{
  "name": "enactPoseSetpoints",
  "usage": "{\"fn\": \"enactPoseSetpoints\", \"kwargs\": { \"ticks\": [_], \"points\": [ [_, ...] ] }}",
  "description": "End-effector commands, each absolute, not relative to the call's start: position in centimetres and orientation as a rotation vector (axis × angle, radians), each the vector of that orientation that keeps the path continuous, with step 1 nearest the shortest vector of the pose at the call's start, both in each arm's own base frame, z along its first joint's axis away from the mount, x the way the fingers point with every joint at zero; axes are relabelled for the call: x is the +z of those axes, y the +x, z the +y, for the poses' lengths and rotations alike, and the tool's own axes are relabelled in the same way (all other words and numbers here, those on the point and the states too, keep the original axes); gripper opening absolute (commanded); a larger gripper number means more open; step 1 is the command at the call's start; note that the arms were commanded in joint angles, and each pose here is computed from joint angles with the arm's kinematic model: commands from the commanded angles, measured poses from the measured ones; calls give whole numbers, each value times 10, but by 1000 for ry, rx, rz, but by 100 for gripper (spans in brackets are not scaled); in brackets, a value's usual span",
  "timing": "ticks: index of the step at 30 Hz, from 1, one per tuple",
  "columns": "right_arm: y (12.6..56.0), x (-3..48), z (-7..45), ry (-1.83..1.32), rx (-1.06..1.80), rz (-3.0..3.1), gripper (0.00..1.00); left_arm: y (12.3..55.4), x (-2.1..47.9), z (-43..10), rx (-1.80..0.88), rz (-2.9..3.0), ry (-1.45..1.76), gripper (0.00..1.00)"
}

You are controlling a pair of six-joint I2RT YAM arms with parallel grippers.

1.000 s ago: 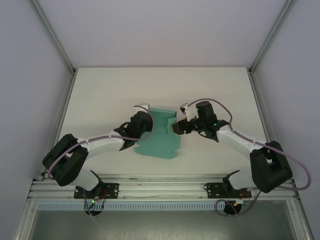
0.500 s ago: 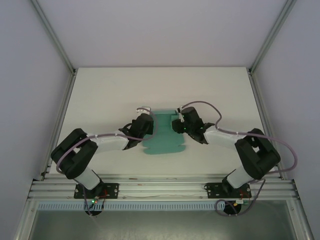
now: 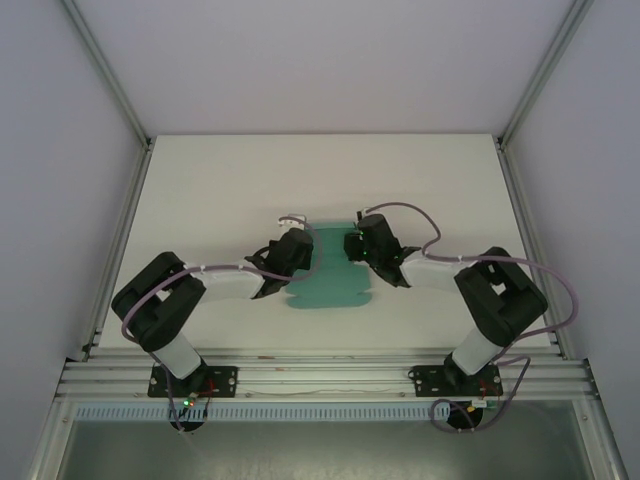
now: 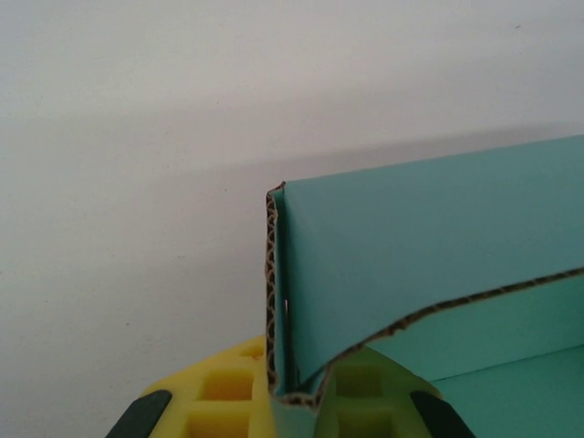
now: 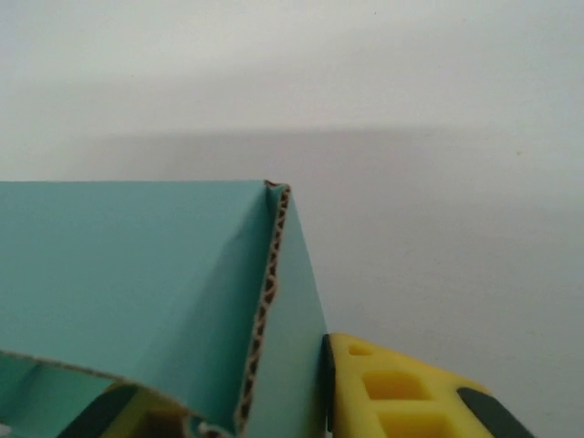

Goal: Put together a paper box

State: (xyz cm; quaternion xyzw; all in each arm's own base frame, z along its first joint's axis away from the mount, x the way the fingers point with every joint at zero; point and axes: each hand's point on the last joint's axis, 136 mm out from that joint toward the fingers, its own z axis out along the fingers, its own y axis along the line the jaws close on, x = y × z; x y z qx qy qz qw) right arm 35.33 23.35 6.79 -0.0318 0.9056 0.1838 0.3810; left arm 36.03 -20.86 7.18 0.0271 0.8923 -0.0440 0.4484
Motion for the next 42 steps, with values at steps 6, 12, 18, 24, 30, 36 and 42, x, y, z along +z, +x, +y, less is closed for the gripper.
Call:
{"fn": "enactPoseSetpoints", "kwargs": {
  "ticks": [6, 12, 18, 24, 30, 36, 42],
  "points": [
    [352, 57, 193, 47, 44, 2329, 3, 359, 77, -215, -106, 2227, 30, 0],
    [350, 68, 158, 207, -376, 2230, 0, 361, 77, -218, -137, 2241, -32, 0],
    [354, 65, 147, 324, -522, 2128, 0, 361, 74, -220, -151, 2254, -54, 0],
    [367, 48, 189, 226, -162, 2137, 0, 362, 72, -223, -163, 2260, -47, 0],
    [367, 57, 241, -25, 182, 2147, 16, 363, 69, -226, -176, 2268, -42, 0],
    [350, 79, 265, -128, 429, 2132, 40, 362, 69, -227, -175, 2271, -44, 0],
    [330, 103, 262, -151, 529, 2125, 86, 363, 73, -228, -185, 2267, -40, 0]
  ]
}}
